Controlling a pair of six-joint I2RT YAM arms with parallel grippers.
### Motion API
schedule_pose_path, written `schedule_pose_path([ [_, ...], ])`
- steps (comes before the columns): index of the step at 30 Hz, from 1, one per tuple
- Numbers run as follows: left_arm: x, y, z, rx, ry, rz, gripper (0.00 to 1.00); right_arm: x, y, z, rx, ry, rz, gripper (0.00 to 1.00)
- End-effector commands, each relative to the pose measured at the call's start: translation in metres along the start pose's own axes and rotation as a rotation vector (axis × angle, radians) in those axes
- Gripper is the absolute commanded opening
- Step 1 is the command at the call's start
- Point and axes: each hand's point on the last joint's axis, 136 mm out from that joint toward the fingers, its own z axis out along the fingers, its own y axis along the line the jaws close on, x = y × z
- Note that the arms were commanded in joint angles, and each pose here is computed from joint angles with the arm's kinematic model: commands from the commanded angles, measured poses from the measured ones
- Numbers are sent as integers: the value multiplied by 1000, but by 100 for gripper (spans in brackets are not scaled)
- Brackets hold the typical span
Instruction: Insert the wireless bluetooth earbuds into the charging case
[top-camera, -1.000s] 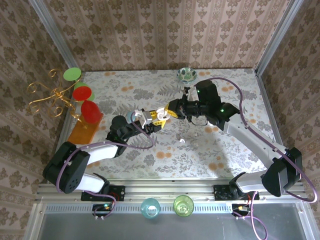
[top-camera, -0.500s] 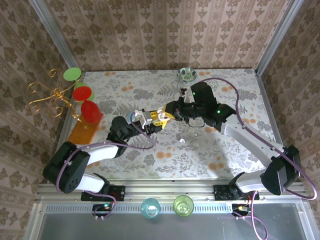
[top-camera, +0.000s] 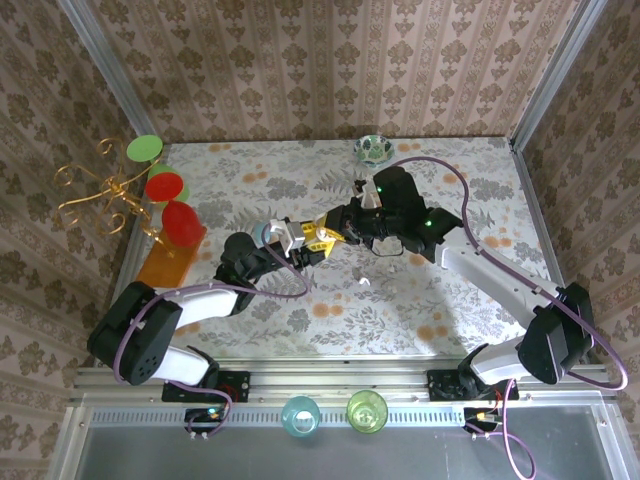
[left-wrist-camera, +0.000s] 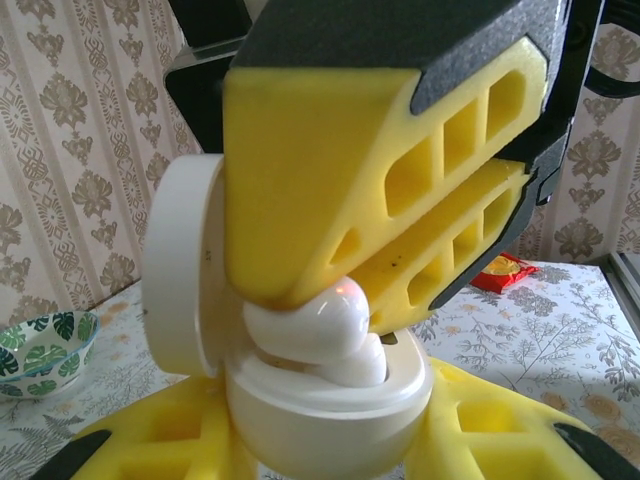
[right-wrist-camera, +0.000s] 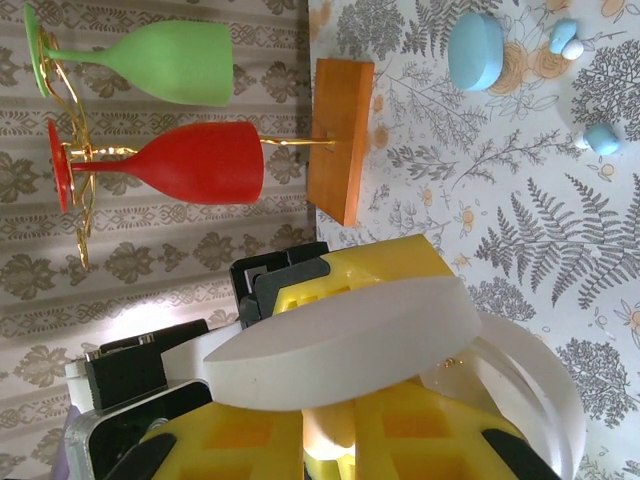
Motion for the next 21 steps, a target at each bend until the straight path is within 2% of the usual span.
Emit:
schedule_pose_path([
  [1, -25, 1, 4, -1, -72, 30, 22, 0, 1, 1, 24, -11, -47, 18],
  [13, -30, 1, 3, -8, -82, 38, 22, 0, -9, -4, 88, -42, -104, 27],
  [21, -33, 2, 3, -7, -88, 48, 22, -3, -10, -6, 115, -56, -119, 28],
])
